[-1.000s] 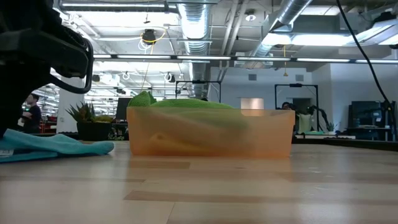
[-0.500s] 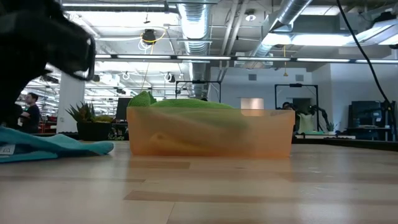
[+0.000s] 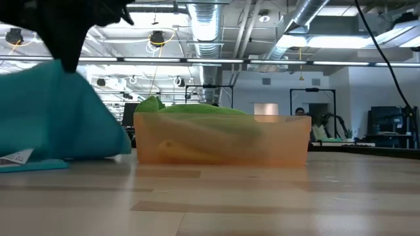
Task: Sort microfiber towel by color & place in baskets
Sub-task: Fold the blue towel
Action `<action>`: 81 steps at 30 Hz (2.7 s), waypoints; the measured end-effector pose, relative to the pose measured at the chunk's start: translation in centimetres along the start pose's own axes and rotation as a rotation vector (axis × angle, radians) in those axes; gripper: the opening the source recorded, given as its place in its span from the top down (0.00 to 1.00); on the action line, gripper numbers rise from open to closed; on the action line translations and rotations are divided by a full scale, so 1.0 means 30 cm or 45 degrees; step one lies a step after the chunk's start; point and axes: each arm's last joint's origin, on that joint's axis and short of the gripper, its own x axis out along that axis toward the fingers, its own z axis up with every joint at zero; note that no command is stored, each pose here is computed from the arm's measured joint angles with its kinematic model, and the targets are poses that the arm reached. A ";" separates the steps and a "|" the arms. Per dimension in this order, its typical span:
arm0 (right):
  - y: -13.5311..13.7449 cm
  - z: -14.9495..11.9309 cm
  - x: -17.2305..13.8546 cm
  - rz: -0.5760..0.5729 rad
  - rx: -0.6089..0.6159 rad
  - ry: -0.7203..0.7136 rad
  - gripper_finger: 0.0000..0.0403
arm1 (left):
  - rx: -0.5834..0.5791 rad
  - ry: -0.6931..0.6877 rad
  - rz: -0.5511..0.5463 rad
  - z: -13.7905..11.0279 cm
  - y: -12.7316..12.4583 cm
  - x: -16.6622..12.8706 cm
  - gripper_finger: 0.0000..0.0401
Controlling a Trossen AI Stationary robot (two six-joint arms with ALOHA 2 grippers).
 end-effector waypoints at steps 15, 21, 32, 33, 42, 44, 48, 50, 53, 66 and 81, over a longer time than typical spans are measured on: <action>-0.006 0.031 0.066 0.033 0.010 0.014 0.55 | 0.161 -0.288 0.136 0.246 0.094 -0.266 1.00; -0.035 0.041 0.149 0.056 0.038 0.100 0.55 | 0.277 -0.374 0.067 0.327 0.090 -0.351 1.00; -0.097 0.085 0.264 0.020 0.016 0.044 0.55 | 0.366 -0.524 0.032 0.491 0.133 -0.480 1.00; -0.103 0.094 0.275 0.010 0.001 0.021 0.55 | 0.373 -0.526 0.038 0.502 0.138 -0.483 1.00; -0.081 0.182 0.354 -0.027 -0.185 -0.158 0.55 | 0.418 -0.606 0.057 0.582 0.183 -0.545 1.00; -0.080 0.179 0.353 -0.055 -0.208 -0.133 0.55 | 0.405 -0.650 0.061 0.605 0.200 -0.572 1.00; -0.080 0.165 0.300 -0.186 -0.165 -0.082 0.55 | 0.378 -0.697 0.065 0.661 0.236 -0.607 1.00; -0.080 0.161 0.272 -0.218 -0.152 -0.094 0.55 | 0.373 -0.700 0.084 0.694 0.249 -0.603 1.00; -0.075 0.155 0.244 -0.228 -0.135 -0.102 0.55 | 0.397 -0.702 0.119 0.743 0.258 -0.589 1.00; -0.055 0.105 0.208 -0.175 -0.070 0.034 0.55 | 0.786 -0.527 0.086 0.893 0.276 -0.509 1.00; -0.053 0.072 0.180 -0.156 0.011 0.106 0.55 | 0.922 -0.042 0.056 0.816 0.160 -0.269 1.00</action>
